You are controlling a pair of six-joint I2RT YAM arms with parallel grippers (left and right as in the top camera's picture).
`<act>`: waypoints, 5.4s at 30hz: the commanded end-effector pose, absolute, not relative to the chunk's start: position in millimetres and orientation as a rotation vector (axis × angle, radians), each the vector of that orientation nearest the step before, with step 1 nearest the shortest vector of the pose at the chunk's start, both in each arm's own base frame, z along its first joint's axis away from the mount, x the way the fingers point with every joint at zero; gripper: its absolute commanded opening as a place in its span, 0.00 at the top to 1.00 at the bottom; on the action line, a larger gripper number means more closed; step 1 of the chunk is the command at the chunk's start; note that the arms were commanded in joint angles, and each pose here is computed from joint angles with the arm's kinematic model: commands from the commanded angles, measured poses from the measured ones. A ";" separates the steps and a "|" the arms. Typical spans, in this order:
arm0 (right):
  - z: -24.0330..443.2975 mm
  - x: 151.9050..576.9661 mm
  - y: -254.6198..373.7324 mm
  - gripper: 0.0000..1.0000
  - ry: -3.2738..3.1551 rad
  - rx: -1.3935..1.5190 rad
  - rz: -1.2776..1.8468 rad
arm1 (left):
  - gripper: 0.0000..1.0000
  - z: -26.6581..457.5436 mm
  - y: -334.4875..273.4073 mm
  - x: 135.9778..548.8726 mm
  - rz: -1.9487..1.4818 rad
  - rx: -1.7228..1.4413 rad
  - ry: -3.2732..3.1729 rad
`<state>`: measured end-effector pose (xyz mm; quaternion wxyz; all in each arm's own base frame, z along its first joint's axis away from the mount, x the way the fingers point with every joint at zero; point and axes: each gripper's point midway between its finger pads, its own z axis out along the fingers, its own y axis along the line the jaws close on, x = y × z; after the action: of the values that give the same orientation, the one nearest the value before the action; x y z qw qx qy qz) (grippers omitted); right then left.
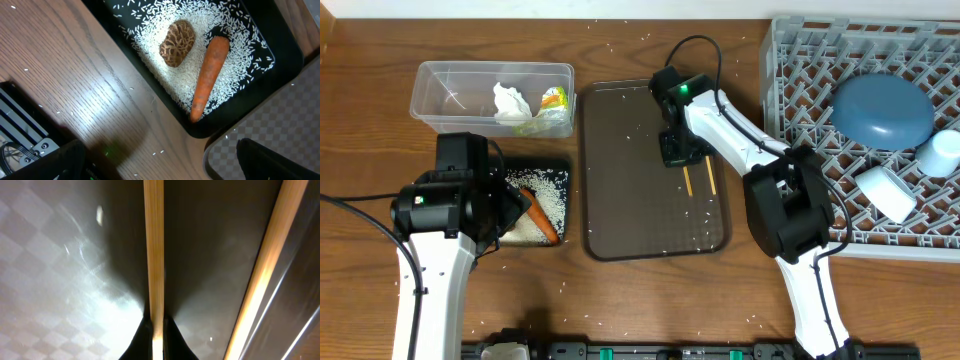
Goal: Sort waste into correct bins and load items into the dishwasher rack
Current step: 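Grasp one wooden chopstick on the brown tray with the right gripper, then carry the chopstick to the rack and drop it in the left edge, then return the right gripper to the tray and grasp the second chopstick, then carry the second chopstick to the rack and release it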
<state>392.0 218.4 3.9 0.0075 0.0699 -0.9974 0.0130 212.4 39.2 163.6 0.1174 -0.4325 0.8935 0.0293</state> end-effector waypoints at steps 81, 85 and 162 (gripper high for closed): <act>26.6 440.0 194.8 0.53 -3.234 0.098 -0.047 | 0.02 163.7 43.2 211.1 0.119 -1.249 2.619; 1.4 434.7 196.1 0.53 -3.187 0.107 -0.019 | 0.02 163.7 43.2 211.1 0.118 -1.249 2.619; 243.1 334.6 79.5 0.78 -3.333 -0.132 0.033 | 0.02 163.7 43.2 211.1 0.119 -1.249 2.619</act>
<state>352.8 73.5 218.5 -0.0660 -0.0394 -0.9969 -0.0136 212.4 39.2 163.6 0.1174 -0.4325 0.8935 0.0293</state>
